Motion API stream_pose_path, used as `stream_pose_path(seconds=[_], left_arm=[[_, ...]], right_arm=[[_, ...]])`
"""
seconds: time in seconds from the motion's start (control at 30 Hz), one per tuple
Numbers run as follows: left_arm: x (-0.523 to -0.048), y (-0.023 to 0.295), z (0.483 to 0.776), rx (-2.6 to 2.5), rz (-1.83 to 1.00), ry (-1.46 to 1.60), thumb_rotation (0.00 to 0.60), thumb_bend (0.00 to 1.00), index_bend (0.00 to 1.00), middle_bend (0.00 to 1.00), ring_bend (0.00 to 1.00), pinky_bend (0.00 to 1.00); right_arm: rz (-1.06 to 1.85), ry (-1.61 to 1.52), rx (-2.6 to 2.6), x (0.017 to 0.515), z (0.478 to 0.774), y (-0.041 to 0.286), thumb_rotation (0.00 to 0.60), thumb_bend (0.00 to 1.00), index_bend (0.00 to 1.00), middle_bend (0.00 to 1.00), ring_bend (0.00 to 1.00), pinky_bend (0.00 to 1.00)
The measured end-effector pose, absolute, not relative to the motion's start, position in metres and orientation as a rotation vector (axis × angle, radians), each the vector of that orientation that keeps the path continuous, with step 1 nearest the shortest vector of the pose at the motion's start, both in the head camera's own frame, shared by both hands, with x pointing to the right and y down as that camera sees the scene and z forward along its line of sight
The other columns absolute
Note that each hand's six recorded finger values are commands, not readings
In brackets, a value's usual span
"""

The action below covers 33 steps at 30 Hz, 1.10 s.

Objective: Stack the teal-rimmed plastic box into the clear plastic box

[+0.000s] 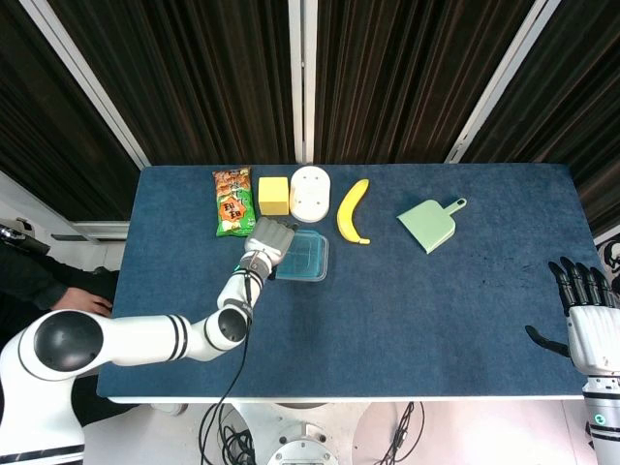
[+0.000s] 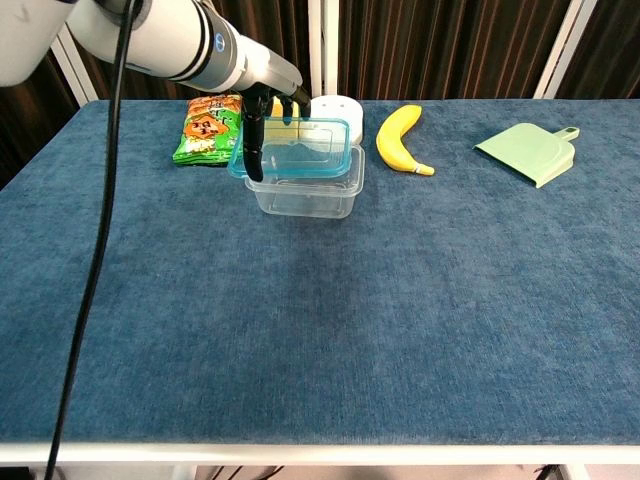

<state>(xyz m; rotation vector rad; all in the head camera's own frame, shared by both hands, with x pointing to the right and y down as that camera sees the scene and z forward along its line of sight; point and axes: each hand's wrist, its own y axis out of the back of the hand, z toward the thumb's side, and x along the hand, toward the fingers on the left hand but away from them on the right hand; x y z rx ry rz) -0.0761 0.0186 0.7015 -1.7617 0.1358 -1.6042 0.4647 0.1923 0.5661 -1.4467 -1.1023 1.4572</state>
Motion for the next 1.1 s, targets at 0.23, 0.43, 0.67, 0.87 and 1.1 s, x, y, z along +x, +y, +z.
stream_pose_path(seconds=[0.23,0.43,0.67,0.87,1.1], left_arm=[[-0.062,0.018,0.712,-1.782,-1.623,0.093,0.6,0.21,0.26,0.24,0.17,0.18],[-0.059,0.014,0.718,-1.772,-1.656,0.099,0.6,0.21,0.24,0.22,0.16,0.18],[-0.056,0.012,0.718,-1.747,-1.66,0.086,0.6,0.21,0.24,0.22,0.16,0.18],[-0.056,0.014,0.72,-1.738,-1.671,0.077,0.6,0.21,0.24,0.22,0.16,0.18],[-0.056,0.016,0.72,-1.701,-1.704,0.072,0.6,0.21,0.24,0.22,0.16,0.18]], right_arm=[[1.459,-1.109,-1.453,0.465,0.566,0.194,0.6,0.07,0.0,0.03,0.0,0.0],[1.464,-1.116,-1.446,0.467,0.564,0.195,0.6,0.07,0.0,0.03,0.0,0.0],[1.467,-1.118,-1.448,0.468,0.565,0.196,0.6,0.07,0.0,0.03,0.0,0.0],[1.467,-1.119,-1.448,0.468,0.565,0.195,0.6,0.07,0.0,0.03,0.0,0.0],[1.466,-1.117,-1.453,0.468,0.566,0.194,0.6,0.07,0.0,0.03,0.0,0.0]])
